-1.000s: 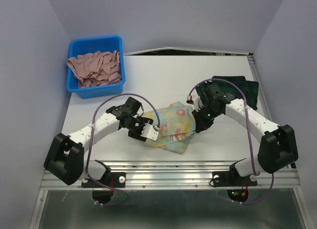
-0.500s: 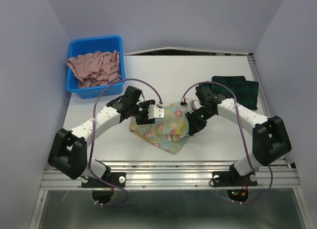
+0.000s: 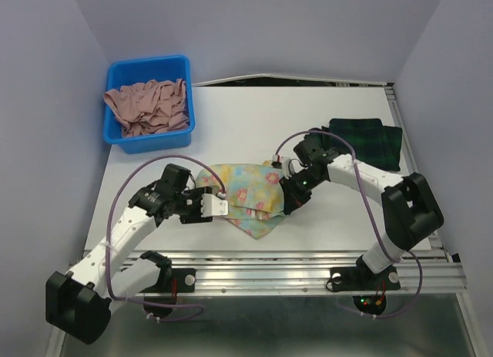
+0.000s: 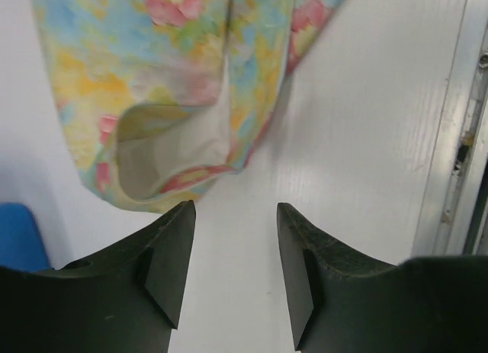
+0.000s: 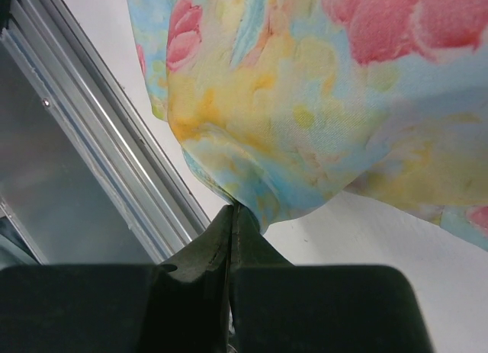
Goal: Fold and stack the skirts
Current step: Flatten the skirt out
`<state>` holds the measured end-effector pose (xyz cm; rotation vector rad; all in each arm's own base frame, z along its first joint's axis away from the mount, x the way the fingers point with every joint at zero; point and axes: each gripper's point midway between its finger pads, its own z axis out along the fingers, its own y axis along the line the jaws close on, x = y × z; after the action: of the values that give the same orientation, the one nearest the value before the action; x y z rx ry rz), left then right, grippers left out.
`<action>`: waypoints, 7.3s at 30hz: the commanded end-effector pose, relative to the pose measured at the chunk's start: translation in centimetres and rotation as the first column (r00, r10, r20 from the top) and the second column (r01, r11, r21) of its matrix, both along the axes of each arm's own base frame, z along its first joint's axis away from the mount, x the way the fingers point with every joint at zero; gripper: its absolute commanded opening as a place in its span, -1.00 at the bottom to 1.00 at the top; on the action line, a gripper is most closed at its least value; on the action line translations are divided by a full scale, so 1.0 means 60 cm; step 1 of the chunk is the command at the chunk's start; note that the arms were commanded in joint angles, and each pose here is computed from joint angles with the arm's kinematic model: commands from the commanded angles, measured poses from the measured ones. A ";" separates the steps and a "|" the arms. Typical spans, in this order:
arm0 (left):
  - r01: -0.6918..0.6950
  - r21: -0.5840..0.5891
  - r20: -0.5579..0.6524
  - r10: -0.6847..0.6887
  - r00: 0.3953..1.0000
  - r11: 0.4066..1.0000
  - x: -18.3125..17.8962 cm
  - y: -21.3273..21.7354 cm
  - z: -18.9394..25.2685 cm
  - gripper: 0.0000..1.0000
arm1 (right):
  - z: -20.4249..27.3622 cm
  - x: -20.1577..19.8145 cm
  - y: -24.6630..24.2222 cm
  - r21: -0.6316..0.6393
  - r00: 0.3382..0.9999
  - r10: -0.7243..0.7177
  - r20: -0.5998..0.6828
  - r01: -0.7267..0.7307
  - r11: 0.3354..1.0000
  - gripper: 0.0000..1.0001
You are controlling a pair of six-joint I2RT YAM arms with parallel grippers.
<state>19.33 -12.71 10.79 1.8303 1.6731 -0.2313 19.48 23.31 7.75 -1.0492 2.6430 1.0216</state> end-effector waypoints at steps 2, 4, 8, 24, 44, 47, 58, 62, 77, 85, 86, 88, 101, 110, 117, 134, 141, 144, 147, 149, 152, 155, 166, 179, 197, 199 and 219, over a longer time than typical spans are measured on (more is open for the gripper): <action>-0.035 0.092 -0.096 0.044 0.994 0.995 -0.029 0.030 -0.066 0.16 | -0.005 0.001 0.011 0.026 1.000 -0.002 -0.006 0.002 1.000 -0.99; -0.069 0.081 -0.041 0.073 0.997 0.994 0.000 0.026 -0.067 0.22 | -0.004 0.002 0.012 0.029 1.000 -0.002 -0.010 0.002 1.000 -0.99; -0.084 0.067 0.028 0.082 0.996 0.994 0.037 0.016 -0.070 0.37 | -0.005 0.000 0.011 0.023 1.000 -0.001 -0.019 0.001 1.000 -0.99; -0.018 -0.028 -0.015 0.017 1.000 0.999 0.066 -0.045 -0.096 0.16 | 0.006 -0.002 0.019 0.057 1.000 0.013 -0.024 -0.011 0.998 -0.99; 0.006 -0.071 -0.065 -0.010 0.998 0.997 0.029 -0.040 -0.058 -1.00 | 0.205 0.178 0.008 -0.097 0.640 0.243 0.729 -0.255 0.962 0.56; 0.004 -0.102 -0.127 -0.018 0.992 0.995 0.026 -0.049 -0.051 -1.00 | 0.193 0.155 0.027 -0.210 0.454 0.405 0.794 -0.421 0.883 0.67; -0.088 -0.192 -0.267 0.034 0.963 0.978 0.044 -0.048 -0.037 -1.00 | 0.105 0.073 0.051 -0.514 -0.186 0.572 0.799 -0.706 0.487 0.67; -0.096 -0.190 -0.276 0.040 0.960 0.977 0.049 -0.049 -0.039 -1.00 | 0.073 0.058 0.072 -0.567 -0.308 0.544 0.780 -0.715 0.409 0.69; -0.103 -0.210 -0.286 0.039 0.957 0.972 0.049 -0.050 -0.038 -1.00 | -0.020 0.054 0.106 -0.663 -0.455 0.568 0.686 -0.711 0.232 0.31; -0.104 -0.208 -0.284 0.042 0.958 0.972 0.047 -0.047 -0.040 -1.00 | -0.019 0.054 0.113 -0.637 -0.426 0.573 0.700 -0.734 0.233 -0.56; -0.105 -0.208 -0.286 0.042 0.957 0.973 0.047 -0.047 -0.040 -1.00 | -0.018 0.054 0.113 -0.635 -0.422 0.575 0.701 -0.736 0.234 -0.72; -0.109 -0.206 -0.293 0.044 0.955 0.972 0.046 -0.045 -0.042 -1.00 | -0.014 0.052 0.113 -0.630 -0.416 0.572 0.707 -0.738 0.242 -0.99; -0.187 -0.255 -0.224 0.130 0.966 0.949 0.096 -0.018 0.026 -1.00 | 0.189 0.143 0.141 -0.282 0.044 0.402 0.915 -0.644 0.711 -0.99; -0.202 -0.379 -0.147 0.156 0.977 0.903 0.128 0.012 0.122 -1.00 | 0.348 0.272 0.019 0.147 0.396 -0.022 0.918 -0.287 0.947 -0.99; -0.216 -0.500 -0.084 0.201 0.976 0.839 0.139 0.029 0.218 -1.00 | 0.409 0.306 -0.089 0.443 0.555 -0.376 0.742 0.016 0.896 -0.99; -0.327 -0.733 -0.076 0.407 0.910 0.596 0.186 0.043 0.418 -1.00 | 0.577 0.296 -0.170 0.698 0.388 -0.700 0.600 0.173 0.695 -0.99; -0.268 -0.735 0.006 0.402 0.916 0.623 0.080 0.031 0.442 -1.00 | 0.593 0.191 -0.174 0.703 0.365 -0.701 0.613 0.153 0.695 -0.99; -0.177 -0.733 0.117 0.378 0.919 0.656 0.007 0.021 0.457 -1.00 | 0.605 0.129 -0.179 0.713 0.343 -0.712 0.613 0.147 0.685 -0.99; -0.095 -0.726 0.226 0.367 0.902 0.681 -0.053 0.015 0.480 -1.00 | 0.622 0.074 -0.186 0.730 0.305 -0.730 0.612 0.138 0.670 -0.99; -0.099 -0.722 0.238 0.380 0.894 0.685 -0.074 0.015 0.483 -1.00 | 0.624 0.046 -0.189 0.740 0.301 -0.743 0.597 0.151 0.656 -0.99; -0.107 -0.716 0.241 0.389 0.889 0.690 -0.095 0.016 0.493 -1.00 | 0.637 0.011 -0.197 0.762 0.267 -0.772 0.577 0.162 0.626 -0.99; -0.141 -0.725 0.206 0.407 0.890 0.674 -0.091 0.018 0.502 -1.00 | 0.629 0.016 -0.207 0.757 0.260 -0.783 0.565 0.216 0.617 -0.99; -0.545 -0.684 -0.231 0.564 0.793 0.486 0.160 0.065 0.350 -0.87 | 0.400 0.231 -0.216 0.608 0.393 -0.776 0.493 0.482 0.631 -0.99; -0.718 -0.551 -0.232 0.749 0.621 0.425 0.354 0.109 0.274 0.54 | 0.267 0.409 -0.211 0.383 0.578 -0.660 0.480 0.539 0.750 0.52; -0.706 -0.030 -0.376 0.646 0.664 0.708 0.155 0.031 -0.021 -0.14 | -0.019 0.226 -0.129 -0.236 0.887 0.066 0.457 0.050 0.970 -0.02; -0.704 0.011 -0.400 0.648 0.648 0.710 0.155 0.026 -0.034 -0.15 | -0.052 0.207 -0.145 -0.302 0.891 0.104 0.441 0.038 0.953 -0.06; -0.691 0.257 -0.414 0.724 0.553 0.675 0.396 -0.062 -0.167 -0.22 | -0.034 -0.104 0.010 -0.114 0.876 0.470 0.114 -0.458 0.882 -0.30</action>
<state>41.58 -14.98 2.34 0.9209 2.6567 -0.3305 18.16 20.24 2.34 -1.6852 2.4520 0.5236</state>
